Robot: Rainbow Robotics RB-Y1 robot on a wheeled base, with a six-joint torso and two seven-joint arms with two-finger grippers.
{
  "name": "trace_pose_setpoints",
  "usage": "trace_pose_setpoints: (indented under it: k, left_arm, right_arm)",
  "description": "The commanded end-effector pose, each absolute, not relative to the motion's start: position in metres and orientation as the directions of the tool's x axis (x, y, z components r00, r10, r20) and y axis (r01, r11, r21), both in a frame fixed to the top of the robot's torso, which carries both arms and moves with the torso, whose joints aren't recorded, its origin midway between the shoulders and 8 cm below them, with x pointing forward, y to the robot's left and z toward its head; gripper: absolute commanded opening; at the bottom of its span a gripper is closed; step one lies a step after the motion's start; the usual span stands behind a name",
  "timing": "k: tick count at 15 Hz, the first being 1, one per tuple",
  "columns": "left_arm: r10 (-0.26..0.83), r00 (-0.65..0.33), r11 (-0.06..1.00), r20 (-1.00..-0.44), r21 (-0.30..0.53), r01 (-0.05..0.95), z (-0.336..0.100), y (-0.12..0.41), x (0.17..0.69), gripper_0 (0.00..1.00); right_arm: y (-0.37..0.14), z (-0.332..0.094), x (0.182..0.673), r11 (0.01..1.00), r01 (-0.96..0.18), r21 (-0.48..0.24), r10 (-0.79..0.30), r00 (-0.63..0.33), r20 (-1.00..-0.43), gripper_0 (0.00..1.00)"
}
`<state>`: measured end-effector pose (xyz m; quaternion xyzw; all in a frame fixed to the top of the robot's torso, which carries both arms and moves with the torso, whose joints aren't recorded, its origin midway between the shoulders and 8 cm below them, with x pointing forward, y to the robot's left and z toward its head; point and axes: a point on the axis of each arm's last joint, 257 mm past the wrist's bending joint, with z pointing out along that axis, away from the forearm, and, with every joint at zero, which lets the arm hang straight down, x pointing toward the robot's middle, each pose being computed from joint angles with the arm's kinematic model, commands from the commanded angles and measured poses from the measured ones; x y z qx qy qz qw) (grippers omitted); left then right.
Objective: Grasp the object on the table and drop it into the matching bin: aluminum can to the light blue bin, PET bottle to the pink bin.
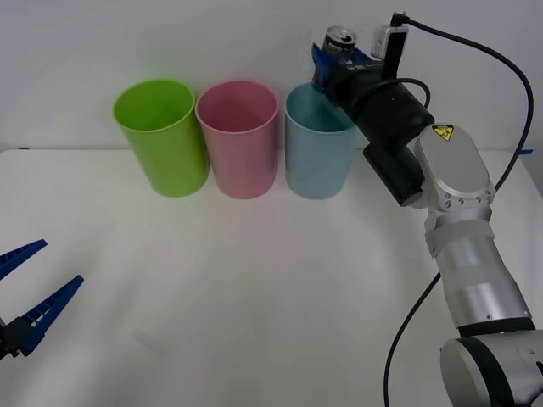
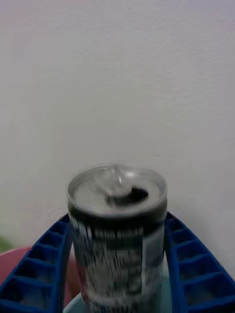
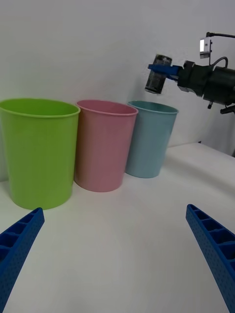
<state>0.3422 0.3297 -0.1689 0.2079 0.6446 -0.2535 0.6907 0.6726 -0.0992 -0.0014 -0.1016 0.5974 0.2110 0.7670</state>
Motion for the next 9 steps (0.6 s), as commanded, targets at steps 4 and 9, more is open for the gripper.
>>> trace_pose_setpoints:
  k: [4,9]
  left_arm:
    - [-0.082,0.041,0.785,-0.996,-0.039,0.618,-0.169,0.33,0.342,1.0]
    - [-0.082,0.041,0.785,-0.996,-0.039,0.618,-0.169,0.33,0.342,1.0]
  right_arm:
    - [-0.099,-0.006,0.67,0.883,-0.459,0.095,0.202,0.19,-0.961,1.0]
    - [-0.113,-0.017,0.646,0.87,-0.488,0.066,0.184,0.198,-0.963,1.0]
